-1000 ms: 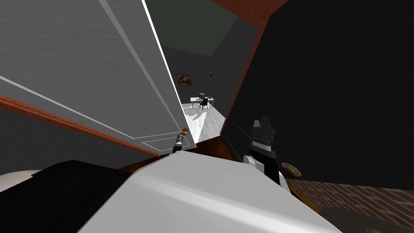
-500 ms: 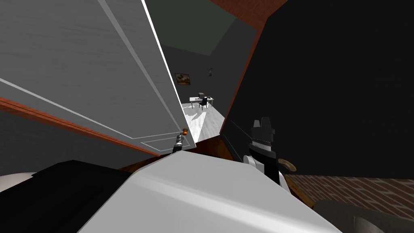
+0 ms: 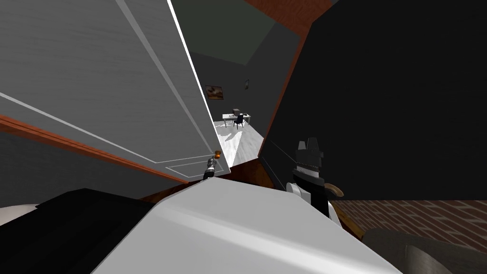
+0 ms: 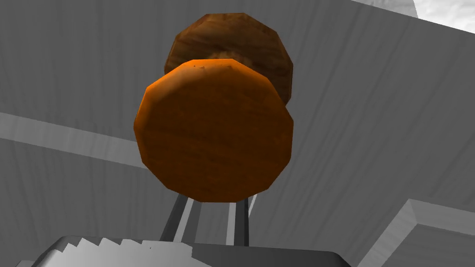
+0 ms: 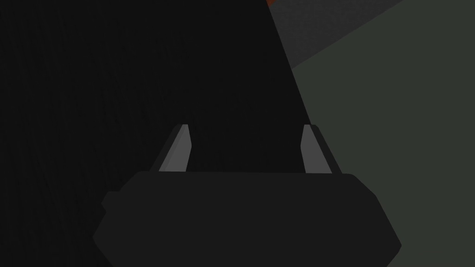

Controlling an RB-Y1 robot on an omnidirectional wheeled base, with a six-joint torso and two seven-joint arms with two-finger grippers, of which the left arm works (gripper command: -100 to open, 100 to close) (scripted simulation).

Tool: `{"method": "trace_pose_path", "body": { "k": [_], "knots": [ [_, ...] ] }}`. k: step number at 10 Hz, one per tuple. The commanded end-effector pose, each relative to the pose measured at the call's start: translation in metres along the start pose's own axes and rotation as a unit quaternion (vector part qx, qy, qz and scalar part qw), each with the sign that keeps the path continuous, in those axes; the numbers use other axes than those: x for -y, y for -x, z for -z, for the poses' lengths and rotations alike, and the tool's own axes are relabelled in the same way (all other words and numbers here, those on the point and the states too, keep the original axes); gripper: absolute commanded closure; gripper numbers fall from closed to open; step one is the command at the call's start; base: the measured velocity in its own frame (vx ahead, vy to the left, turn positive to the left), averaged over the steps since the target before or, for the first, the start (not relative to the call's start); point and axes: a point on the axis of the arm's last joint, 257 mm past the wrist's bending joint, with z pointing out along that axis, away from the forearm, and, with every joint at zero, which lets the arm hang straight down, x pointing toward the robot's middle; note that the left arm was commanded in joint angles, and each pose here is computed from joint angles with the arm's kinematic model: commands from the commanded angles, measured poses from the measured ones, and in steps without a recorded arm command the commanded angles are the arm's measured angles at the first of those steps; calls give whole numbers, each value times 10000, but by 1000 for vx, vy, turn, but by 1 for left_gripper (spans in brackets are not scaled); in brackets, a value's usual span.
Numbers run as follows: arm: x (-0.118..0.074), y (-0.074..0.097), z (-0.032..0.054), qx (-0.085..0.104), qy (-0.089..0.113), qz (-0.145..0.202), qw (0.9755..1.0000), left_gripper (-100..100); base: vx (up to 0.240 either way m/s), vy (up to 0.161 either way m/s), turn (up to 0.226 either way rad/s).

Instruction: Pull the door open

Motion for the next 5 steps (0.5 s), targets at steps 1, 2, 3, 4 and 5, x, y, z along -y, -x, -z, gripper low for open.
{"method": "trace_pose_path", "body": {
  "k": [1, 2, 3, 4, 5],
  "knots": [
    [31, -194, -84, -144, -86, 362, 9992, 100, -47, 5, -51],
    [31, -194, -84, -144, -86, 391, 9991, 100, -36, 6, -24],
    [28, -194, -93, -131, -81, 625, 9979, 100, -26, 4, -50],
    [28, -194, -93, -131, -81, 649, 9978, 100, -31, 2, -25],
    [25, -192, -101, -118, -75, 904, 9958, 100, -40, 3, -23]
  ]
}}
